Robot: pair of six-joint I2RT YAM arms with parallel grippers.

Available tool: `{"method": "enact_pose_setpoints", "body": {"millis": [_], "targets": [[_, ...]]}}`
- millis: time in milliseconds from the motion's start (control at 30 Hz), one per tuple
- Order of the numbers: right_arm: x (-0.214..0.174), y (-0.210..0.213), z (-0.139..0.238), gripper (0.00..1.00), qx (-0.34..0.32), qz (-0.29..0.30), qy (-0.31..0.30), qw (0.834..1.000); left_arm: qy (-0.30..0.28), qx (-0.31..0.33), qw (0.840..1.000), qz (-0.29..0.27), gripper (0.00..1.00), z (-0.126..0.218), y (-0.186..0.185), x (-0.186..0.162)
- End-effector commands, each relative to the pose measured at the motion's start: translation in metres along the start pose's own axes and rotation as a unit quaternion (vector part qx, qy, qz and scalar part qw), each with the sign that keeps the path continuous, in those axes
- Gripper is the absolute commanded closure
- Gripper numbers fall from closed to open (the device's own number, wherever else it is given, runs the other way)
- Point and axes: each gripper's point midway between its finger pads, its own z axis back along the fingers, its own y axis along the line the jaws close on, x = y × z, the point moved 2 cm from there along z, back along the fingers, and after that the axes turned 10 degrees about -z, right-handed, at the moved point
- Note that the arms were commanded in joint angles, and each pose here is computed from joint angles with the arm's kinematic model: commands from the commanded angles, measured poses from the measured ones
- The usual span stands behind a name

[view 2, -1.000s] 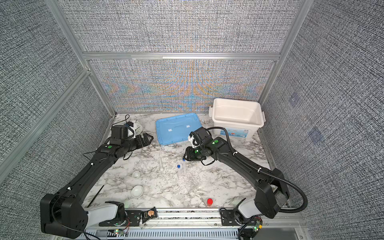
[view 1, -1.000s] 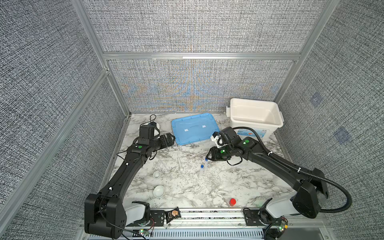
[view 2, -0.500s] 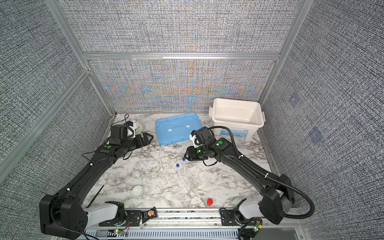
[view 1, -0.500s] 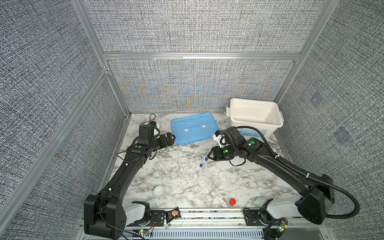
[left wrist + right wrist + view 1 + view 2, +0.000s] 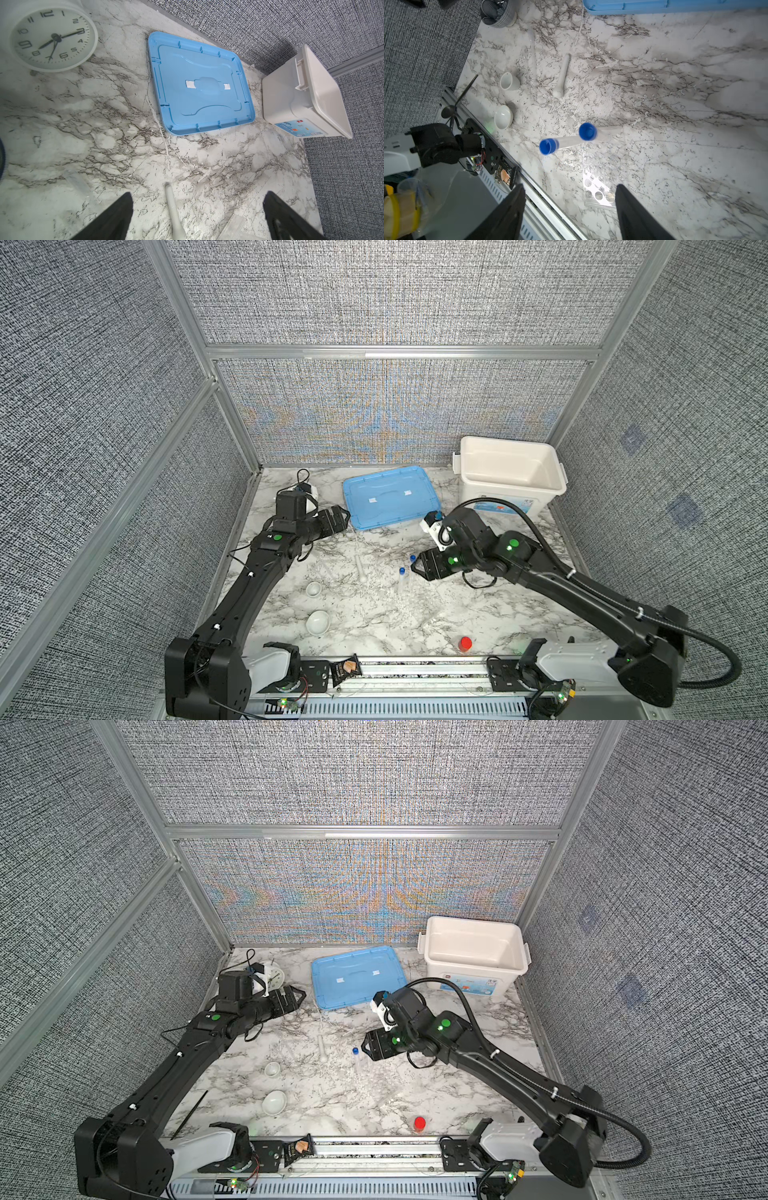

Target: Organize the chemistry lab equipment

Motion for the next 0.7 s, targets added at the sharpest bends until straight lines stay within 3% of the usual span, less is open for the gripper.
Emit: {"method": "enact_pose_setpoints", "body": {"millis": [0, 100, 233, 433, 533, 633, 667], "targets": [[-0.012, -0.011, 0.003, 0.26, -0.041, 0.067, -0.025, 0.997, 0.002, -0.008, 1.0, -0.002, 0.02, 0.003, -0.004, 0.0], [-0.017, -0.007, 0.0, 0.21, -0.046, 0.084, -0.047, 0.994, 0.008, -0.008, 1.0, -0.003, 0.02, 0.004, -0.004, -0.003], [-0.002, 0.004, -0.003, 0.21, -0.044, 0.05, -0.067, 0.996, 0.014, -0.003, 1.0, -0.003, 0.01, 0.001, -0.001, -0.006], [0.012, -0.004, -0.013, 0.18, -0.094, -0.011, -0.078, 0.992, 0.021, -0.004, 1.0, 0.004, 0.02, -0.003, 0.001, -0.009], [0.017, -0.001, -0.013, 0.19, -0.101, -0.005, -0.087, 0.991, 0.019, -0.004, 1.0, 0.004, 0.01, -0.002, 0.001, -0.009], [0.023, 0.009, -0.007, 0.25, -0.1, 0.04, -0.094, 0.99, 0.02, -0.004, 1.0, 0.001, 0.01, -0.001, 0.0, -0.009], [0.025, 0.012, -0.005, 0.35, -0.099, 0.053, -0.092, 0.989, 0.021, -0.004, 1.0, -0.001, 0.01, 0.0, 0.0, -0.01]]}}
